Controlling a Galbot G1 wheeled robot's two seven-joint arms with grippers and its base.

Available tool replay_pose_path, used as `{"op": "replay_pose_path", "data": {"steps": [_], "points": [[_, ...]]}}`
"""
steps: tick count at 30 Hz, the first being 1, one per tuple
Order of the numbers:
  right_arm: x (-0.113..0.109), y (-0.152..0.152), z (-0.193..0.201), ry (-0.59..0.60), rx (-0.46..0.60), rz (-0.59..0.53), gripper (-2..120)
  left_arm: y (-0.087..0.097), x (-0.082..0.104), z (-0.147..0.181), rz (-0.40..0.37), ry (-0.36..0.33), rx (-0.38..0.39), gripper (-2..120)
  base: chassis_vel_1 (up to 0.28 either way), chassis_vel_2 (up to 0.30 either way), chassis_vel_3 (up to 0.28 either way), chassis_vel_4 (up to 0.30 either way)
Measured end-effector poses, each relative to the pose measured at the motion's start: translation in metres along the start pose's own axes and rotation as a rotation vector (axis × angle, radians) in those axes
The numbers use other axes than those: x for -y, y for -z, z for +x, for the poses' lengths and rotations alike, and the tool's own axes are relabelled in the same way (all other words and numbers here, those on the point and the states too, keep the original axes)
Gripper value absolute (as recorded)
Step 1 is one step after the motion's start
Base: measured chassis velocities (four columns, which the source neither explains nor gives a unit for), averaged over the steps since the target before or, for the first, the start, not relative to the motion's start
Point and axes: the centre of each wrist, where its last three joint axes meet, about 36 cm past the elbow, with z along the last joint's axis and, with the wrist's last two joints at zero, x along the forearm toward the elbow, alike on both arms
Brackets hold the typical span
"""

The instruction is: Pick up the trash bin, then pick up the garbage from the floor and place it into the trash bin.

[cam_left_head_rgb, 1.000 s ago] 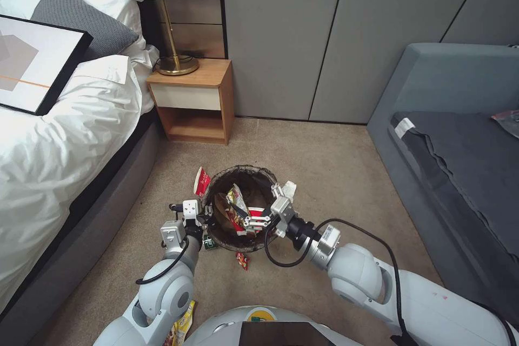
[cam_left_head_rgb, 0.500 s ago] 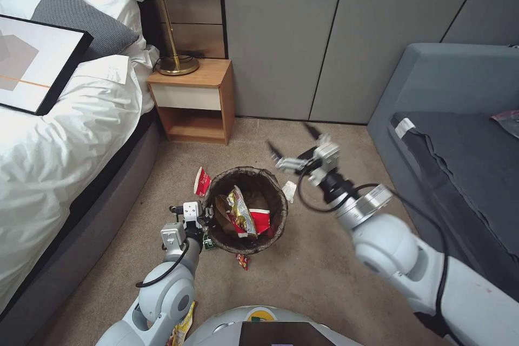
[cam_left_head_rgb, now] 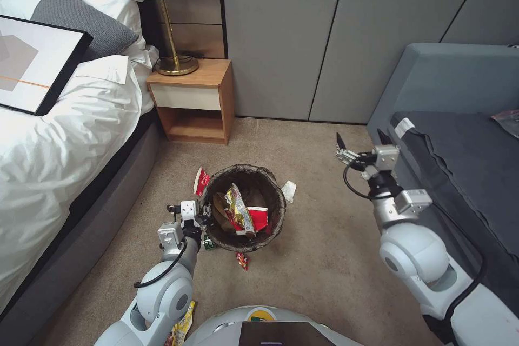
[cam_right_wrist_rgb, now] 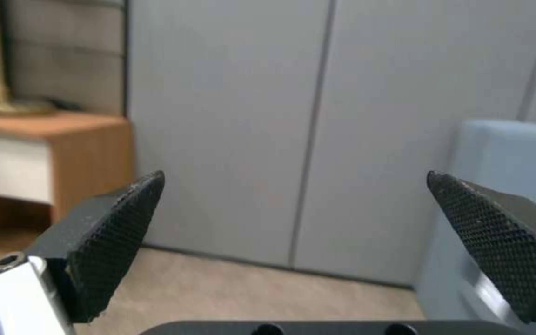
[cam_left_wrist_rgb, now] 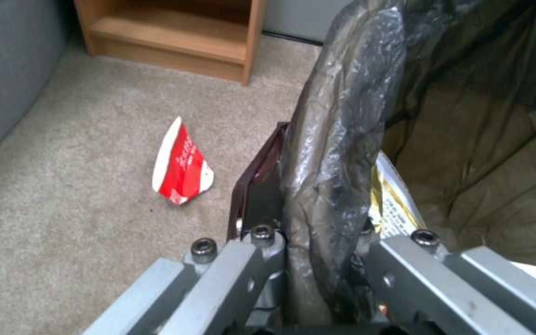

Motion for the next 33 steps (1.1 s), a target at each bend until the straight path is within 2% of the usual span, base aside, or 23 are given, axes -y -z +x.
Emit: {"op": "replay_pose_path", "data": {"steps": [1,3,10,14,33], "points": [[0.000,0.000,0.000,0.000,0.000,0.000,100,0.000,0.000,0.000,0.000,0.000,0.000,4,0.000,0.000,0.000,0.000],[0.000,-0.020,0.010,-0.032,-0.012,0.033,100,0.001,-0.002,0.000,0.000,0.005,0.005,4,0.000,0.000,0.000,0.000],[-0.009,-0.061,0.033,-0.054,-0.066,0.075,100,0.003,-0.004,-0.001,0.000,0.015,0.014,4,0.000,0.000,0.000,0.000],[-0.013,-0.073,0.039,-0.053,-0.081,0.075,100,0.004,-0.004,-0.001,0.003,0.018,0.016,4,0.000,0.000,0.000,0.000],[-0.016,-0.078,0.043,-0.031,-0.087,0.081,100,0.005,-0.006,-0.001,0.007,0.026,0.020,4,-0.003,0.001,0.001,-0.003]]}}
